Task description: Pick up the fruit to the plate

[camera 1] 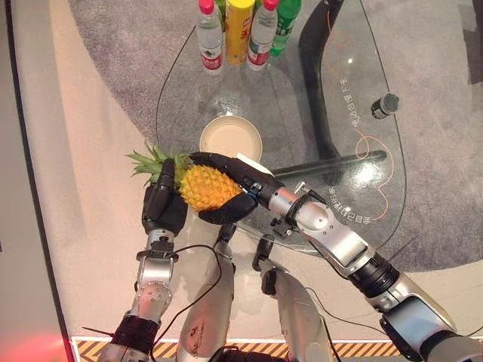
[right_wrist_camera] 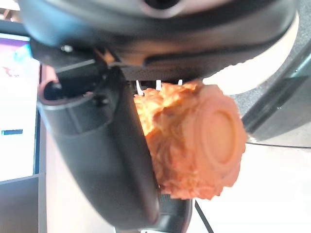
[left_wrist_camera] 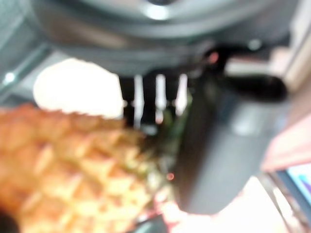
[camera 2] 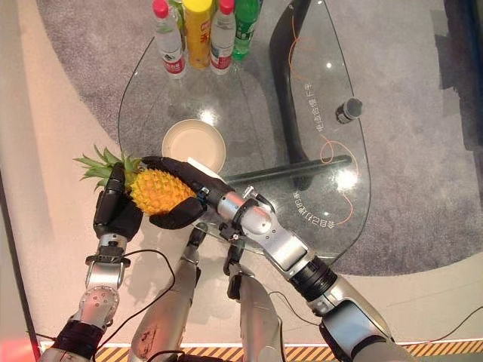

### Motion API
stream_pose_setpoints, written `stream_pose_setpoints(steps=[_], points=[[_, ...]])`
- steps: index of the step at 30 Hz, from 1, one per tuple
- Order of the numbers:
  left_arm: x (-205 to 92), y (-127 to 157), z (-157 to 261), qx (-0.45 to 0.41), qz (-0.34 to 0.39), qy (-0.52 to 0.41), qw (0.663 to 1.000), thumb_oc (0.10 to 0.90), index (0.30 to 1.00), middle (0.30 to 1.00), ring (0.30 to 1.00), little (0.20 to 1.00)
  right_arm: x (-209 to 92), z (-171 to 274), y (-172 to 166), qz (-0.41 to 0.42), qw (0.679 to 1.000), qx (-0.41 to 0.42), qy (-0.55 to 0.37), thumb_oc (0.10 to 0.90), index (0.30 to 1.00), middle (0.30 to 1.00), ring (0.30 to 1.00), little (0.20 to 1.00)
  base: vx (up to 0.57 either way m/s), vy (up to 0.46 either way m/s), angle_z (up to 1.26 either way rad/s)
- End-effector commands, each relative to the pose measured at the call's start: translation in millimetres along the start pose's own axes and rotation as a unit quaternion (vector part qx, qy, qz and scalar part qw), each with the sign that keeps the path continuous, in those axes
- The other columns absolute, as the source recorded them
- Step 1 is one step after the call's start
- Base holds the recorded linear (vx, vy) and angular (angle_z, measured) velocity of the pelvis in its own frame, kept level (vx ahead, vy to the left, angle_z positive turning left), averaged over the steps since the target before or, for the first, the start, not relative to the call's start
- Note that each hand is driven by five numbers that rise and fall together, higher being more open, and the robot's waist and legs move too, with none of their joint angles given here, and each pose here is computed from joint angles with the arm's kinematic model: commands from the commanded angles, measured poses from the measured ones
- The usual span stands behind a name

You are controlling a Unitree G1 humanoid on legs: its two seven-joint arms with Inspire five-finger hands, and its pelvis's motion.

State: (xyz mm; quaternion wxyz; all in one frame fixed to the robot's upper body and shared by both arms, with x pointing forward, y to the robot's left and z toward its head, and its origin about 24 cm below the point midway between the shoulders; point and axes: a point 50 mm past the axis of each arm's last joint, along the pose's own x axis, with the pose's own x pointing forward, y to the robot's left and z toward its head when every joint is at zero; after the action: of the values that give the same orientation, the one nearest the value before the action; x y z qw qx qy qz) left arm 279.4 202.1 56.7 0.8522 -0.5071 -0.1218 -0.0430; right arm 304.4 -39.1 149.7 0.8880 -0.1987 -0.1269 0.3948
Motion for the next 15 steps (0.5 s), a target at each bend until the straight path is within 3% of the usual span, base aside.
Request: stream_pose_setpoints(steps=[1, 15], points=[[25, -114, -19, -0.053, -0.297, 0.001, 0.953, 0.1, 0.3, 0.3, 0.3, 0.2, 12, 57, 39, 0.051, 0.988, 0.02, -0.146, 0.8, 0.9, 0.9, 0.9, 0.9, 0.0, 0.0, 0.0], [26, -108, -8, -0.036, -0.288, -0.023, 0.957, 0.1, 0.3, 0.3, 0.3, 0.2, -5, 47, 10, -0.073, 0.988, -0.012, -0.135, 0.8, 0.9, 0.9, 0.9, 0.9, 0.0, 0.015, -0.05]])
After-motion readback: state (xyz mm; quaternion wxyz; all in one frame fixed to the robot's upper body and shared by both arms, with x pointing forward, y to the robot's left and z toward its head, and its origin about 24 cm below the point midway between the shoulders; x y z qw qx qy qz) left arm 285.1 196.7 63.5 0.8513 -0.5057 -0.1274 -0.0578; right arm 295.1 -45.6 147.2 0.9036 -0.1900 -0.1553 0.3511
